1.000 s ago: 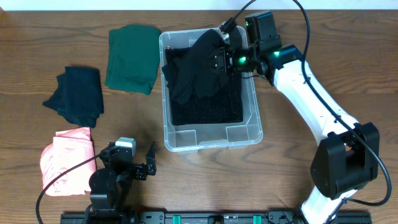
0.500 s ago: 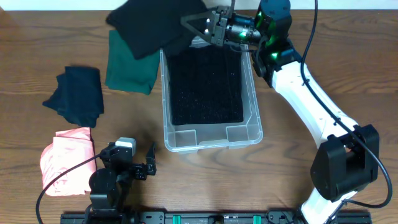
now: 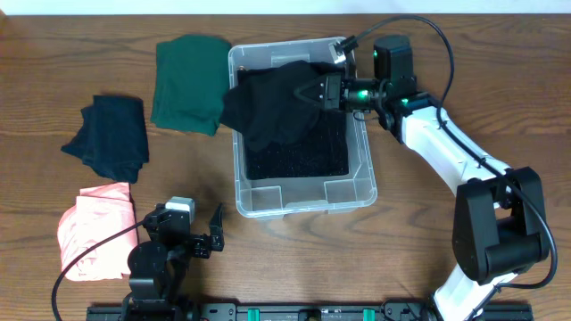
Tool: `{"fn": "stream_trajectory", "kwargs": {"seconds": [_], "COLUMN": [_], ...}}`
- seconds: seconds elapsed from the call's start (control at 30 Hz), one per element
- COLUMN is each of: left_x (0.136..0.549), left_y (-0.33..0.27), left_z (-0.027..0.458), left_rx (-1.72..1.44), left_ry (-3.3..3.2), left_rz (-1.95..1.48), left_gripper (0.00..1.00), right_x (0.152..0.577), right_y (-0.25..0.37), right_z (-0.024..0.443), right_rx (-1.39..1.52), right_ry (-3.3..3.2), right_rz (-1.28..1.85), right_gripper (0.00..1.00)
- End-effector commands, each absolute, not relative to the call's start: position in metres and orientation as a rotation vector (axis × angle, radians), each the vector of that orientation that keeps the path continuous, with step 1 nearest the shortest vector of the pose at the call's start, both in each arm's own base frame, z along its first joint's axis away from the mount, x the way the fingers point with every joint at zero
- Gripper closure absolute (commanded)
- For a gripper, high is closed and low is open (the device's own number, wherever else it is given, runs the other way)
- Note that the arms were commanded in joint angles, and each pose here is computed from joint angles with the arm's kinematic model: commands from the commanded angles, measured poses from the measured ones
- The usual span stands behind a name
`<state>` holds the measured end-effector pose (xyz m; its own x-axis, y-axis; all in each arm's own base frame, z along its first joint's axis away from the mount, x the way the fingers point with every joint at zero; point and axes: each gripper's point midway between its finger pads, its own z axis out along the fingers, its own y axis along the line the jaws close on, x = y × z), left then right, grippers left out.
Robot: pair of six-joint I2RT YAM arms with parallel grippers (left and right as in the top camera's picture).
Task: Pack container
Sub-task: 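Lower the black garment into the bin on top of the sweater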
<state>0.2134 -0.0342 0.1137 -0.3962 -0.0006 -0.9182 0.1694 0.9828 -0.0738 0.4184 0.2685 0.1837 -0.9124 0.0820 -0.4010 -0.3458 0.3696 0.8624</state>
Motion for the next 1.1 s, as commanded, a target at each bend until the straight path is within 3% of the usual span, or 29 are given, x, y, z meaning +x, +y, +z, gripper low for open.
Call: {"fn": "stream_trajectory", "kwargs": {"seconds": [0.0,0.33,0.67,0.8,0.87,0.93,1.07], "left_x": [0.213,0.213,0.213,0.213,0.213,0.213,0.213], "left_y": [-0.034,-0.034,-0.034,-0.034,-0.034,-0.034,-0.034], "left_z": [0.106,0.106,0.106,0.106,0.106,0.106,0.106], "left_rx": [0.123,0.123,0.123,0.123,0.123,0.123,0.123], "left_ry": [1.984,1.984,1.984,1.984,1.985,1.984,1.984], "left_rz": [-0.178,-0.178,-0.178,-0.178,-0.178,-0.178,-0.178], "left_gripper": [0.02,0.02,0.02,0.02,0.02,0.02,0.02], "right_x": [0.419,0.414,0.424,0.415,0.411,0.409,0.411], "right_y": [0.261,0.227,0.195,0.205,0.211,0.215,0.211], "right_z": [0.180,0.141,0.197,0.215,0.217,0.217,0.222], "right_rx": [-0.253,-0.225,-0.285,-0.348,-0.369,-0.377,-0.372], "right_ry": [2.256,2.413,2.244,2.201,2.197,2.198,2.184], "right_rz": [1.503,1.306,1.210,1.207,1.214,1.218,1.212], "right_gripper": [0.99,0.99,0.95,0.77,0.55,0.44,0.28]}}
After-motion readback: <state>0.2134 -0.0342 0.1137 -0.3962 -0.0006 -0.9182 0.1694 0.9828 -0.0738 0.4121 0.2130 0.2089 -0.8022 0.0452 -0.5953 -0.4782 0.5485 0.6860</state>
